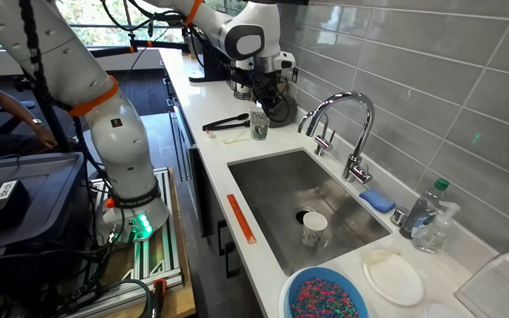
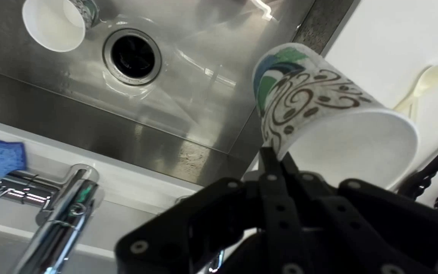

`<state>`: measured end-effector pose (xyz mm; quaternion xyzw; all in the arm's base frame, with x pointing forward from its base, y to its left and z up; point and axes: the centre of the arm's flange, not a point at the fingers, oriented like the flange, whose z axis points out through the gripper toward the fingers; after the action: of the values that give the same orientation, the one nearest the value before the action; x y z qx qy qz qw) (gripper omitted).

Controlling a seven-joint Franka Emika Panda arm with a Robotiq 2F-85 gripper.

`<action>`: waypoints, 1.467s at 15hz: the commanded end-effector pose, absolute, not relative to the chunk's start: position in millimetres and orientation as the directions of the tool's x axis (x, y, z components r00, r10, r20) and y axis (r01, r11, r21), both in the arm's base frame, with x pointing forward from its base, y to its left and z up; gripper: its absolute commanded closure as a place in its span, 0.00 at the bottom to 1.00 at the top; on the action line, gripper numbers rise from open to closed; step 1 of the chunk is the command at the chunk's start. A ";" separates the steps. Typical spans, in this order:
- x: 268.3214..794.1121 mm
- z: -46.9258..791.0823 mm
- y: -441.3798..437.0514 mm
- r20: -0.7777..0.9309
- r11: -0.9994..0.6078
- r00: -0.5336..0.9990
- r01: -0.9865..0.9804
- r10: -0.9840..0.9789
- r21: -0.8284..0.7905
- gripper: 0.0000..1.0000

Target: Move the coffee cup on the right to the left side of the counter.

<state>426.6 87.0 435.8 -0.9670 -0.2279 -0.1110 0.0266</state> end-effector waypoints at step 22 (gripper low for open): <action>524.5 322.1 215.4 0.332 -0.818 0.790 0.569 0.515 -0.086 0.99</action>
<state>508.8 207.1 335.8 -0.9426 -0.2875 -0.1459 0.0868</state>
